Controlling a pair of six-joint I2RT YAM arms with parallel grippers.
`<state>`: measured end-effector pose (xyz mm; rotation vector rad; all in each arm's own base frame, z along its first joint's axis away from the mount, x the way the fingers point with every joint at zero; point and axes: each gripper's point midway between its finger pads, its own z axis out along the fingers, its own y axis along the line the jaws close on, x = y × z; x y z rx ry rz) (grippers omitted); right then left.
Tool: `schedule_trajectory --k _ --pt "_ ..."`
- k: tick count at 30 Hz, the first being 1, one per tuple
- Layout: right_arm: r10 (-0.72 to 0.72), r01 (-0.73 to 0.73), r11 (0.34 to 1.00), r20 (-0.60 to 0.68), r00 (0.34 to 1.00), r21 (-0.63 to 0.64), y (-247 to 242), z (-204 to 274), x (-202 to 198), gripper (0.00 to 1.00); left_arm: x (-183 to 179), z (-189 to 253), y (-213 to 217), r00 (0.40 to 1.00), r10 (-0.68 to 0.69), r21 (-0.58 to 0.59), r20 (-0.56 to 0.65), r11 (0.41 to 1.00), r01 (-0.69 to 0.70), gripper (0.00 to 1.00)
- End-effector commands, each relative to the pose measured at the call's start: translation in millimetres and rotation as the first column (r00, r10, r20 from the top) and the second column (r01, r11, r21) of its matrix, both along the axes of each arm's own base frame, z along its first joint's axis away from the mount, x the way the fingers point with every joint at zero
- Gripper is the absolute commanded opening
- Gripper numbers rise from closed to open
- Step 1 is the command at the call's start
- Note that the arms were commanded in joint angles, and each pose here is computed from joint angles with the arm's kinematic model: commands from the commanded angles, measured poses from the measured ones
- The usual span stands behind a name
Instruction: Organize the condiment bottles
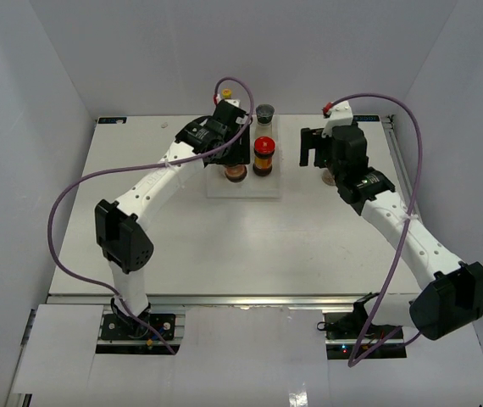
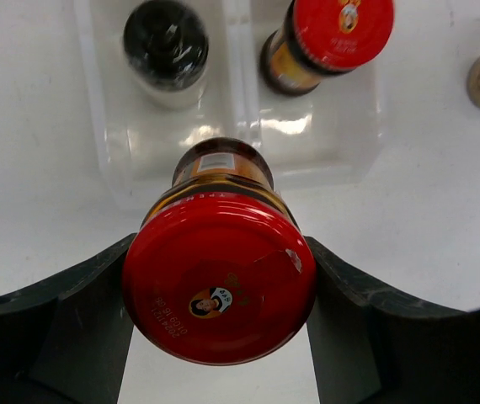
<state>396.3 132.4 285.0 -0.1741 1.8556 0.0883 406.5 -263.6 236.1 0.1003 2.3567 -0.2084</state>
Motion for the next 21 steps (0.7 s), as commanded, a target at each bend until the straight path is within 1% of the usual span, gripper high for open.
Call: schedule_trajectory --k 1,5,7,9,12,21 --pt "-0.131 0.127 0.987 0.029 0.991 0.098 -46 12 5 0.93 22 52 -31 0.985 -0.074 -0.08 0.154 0.993 0.087 0.0" --pt "-0.141 0.137 0.983 0.032 0.989 0.12 -58 14 7 0.93 34 49 -51 0.979 -0.11 -0.111 0.17 0.985 0.13 0.0" --pt "-0.146 0.14 0.982 0.04 0.988 0.127 -62 18 7 0.93 42 37 -62 0.979 -0.132 -0.11 0.158 0.982 0.151 0.0" --pt "-0.152 0.145 0.981 0.048 0.987 0.128 -65 19 8 0.93 44 39 -72 0.973 -0.156 -0.122 0.172 0.976 0.178 0.0" --pt "-0.154 0.145 0.98 0.058 0.986 0.135 -68 20 6 0.93 50 31 -81 0.97 -0.17 -0.123 0.176 0.974 0.193 0.0" --pt "-0.169 0.157 0.977 0.071 0.983 0.145 -77 22 7 0.93 56 -7 -97 0.973 -0.195 -0.104 0.124 0.973 0.208 0.0"
